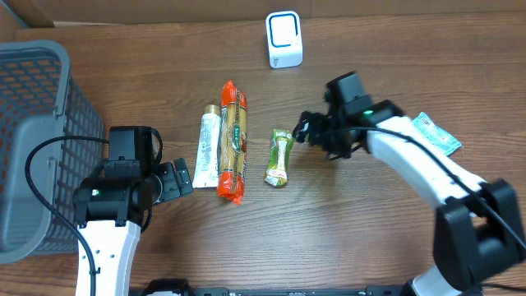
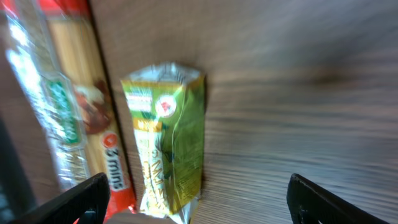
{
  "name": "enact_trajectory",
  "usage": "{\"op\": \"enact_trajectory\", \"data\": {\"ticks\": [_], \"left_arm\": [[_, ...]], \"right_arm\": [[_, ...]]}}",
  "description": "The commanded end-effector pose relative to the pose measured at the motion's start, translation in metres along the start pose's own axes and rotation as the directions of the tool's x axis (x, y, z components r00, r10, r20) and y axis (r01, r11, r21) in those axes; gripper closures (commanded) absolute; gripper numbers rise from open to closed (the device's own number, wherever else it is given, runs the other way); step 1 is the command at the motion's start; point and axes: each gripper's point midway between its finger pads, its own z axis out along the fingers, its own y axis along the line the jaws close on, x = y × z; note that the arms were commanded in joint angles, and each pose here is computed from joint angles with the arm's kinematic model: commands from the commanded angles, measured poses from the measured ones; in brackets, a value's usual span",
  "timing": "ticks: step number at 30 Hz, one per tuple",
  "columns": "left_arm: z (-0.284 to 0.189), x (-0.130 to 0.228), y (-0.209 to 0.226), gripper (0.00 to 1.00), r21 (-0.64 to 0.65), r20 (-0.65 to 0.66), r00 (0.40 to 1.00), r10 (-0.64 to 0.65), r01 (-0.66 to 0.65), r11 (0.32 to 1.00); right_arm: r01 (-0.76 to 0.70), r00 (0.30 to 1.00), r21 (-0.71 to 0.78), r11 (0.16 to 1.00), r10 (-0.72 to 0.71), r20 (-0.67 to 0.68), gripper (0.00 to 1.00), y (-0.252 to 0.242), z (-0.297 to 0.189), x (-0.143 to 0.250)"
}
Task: Scan the item barcode
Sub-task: 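Grasp the green tea juice carton with the right gripper and lift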
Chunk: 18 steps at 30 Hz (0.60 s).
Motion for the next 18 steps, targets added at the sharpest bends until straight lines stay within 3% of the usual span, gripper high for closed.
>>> {"op": "enact_trajectory", "data": {"ticks": [1,8,15,18], "left_arm": [[0.001,-0.001,0.002,0.00,-0.012,0.003,1.000,-0.009,0.009,1.000],[0.001,-0.001,0.002,0.00,-0.012,0.003,1.000,-0.009,0.009,1.000],[0.001,-0.001,0.002,0.00,-0.012,0.003,1.000,-0.009,0.009,1.000],[0.001,-0.001,0.002,0.00,-0.012,0.003,1.000,-0.009,0.009,1.000]], "right_arm": [[-0.002,0.999,0.001,1.000,0.002,-0.052,0.09,0.020,0.028,0.021],[-0.030,0.990,0.061,0.998,0.038,-0.138,0.13,0.023,0.066,0.056],[-0.040,0.985,0.101,0.994,0.056,-0.165,0.36,0.018,0.067,0.068],[-0.042,0.987,0.109,0.993,0.058,-0.152,0.50,0.016,0.067,0.064]]}}
